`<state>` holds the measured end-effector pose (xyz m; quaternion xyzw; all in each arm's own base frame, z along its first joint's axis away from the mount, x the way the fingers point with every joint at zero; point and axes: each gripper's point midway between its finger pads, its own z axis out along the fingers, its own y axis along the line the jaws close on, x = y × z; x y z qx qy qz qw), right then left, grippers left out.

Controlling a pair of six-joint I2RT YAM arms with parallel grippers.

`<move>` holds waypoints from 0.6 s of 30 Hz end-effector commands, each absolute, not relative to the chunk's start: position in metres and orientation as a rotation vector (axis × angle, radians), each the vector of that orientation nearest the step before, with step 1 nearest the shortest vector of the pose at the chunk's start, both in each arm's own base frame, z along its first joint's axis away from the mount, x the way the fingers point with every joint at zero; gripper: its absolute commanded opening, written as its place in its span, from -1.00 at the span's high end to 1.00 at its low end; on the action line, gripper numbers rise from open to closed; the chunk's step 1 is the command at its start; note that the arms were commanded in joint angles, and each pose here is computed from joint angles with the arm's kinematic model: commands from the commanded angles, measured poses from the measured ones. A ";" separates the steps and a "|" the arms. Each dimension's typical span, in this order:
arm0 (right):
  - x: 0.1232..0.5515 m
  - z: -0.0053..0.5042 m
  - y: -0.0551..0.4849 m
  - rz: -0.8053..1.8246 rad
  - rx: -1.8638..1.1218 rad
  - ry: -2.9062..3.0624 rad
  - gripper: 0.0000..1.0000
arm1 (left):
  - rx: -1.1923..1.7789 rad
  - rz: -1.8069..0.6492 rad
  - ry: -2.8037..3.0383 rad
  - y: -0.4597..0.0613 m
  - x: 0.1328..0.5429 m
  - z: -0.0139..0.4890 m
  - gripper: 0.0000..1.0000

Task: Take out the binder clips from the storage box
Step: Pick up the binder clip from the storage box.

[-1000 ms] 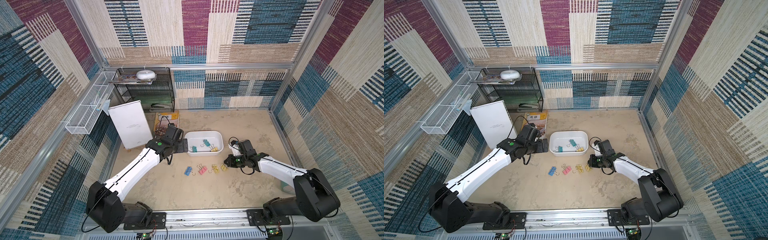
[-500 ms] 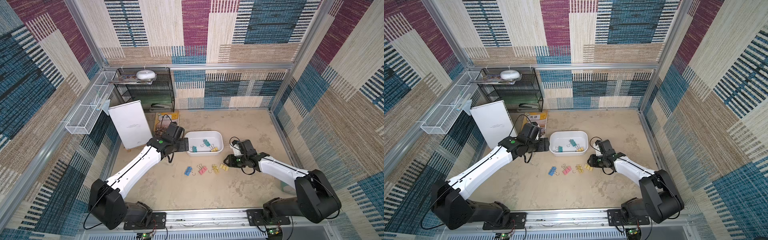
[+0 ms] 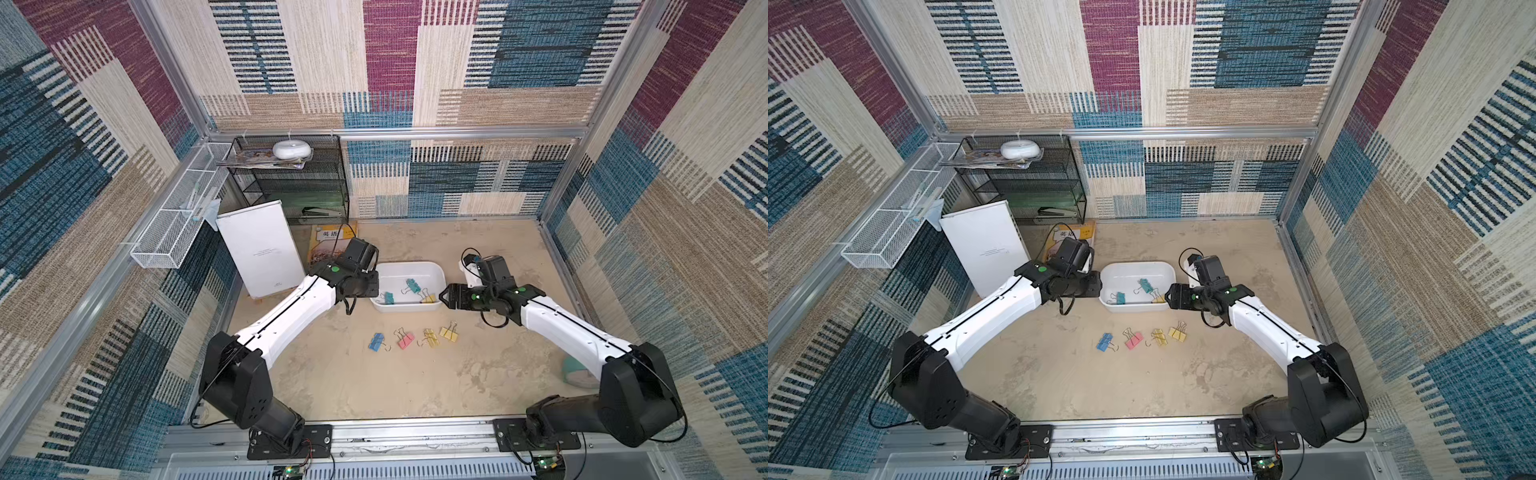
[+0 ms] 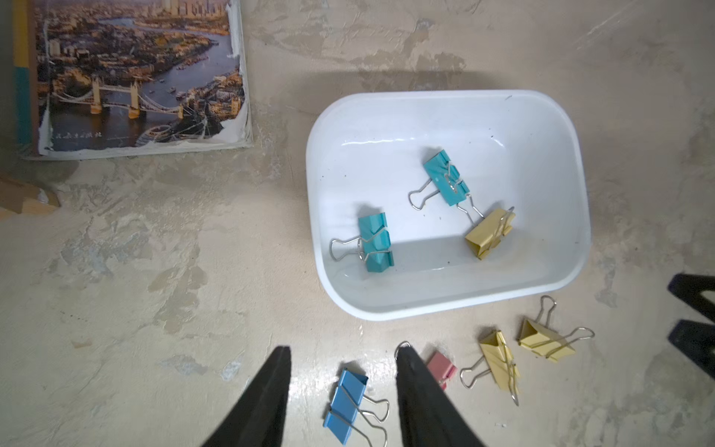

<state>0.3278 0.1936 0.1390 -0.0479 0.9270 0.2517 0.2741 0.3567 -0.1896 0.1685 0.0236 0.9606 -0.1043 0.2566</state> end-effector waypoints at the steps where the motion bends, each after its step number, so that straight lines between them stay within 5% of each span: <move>1: 0.335 0.144 0.195 0.650 -0.152 2.491 -0.68 | 0.130 -0.260 2.681 -0.195 0.354 0.156 0.18; 11: 0.349 0.151 0.199 0.636 -0.164 2.477 -0.79 | 0.186 -0.188 2.845 -0.211 0.368 0.117 0.48; 18: 0.354 0.150 0.200 0.624 -0.168 2.486 -0.80 | 0.188 -0.203 2.900 -0.220 0.375 0.097 0.48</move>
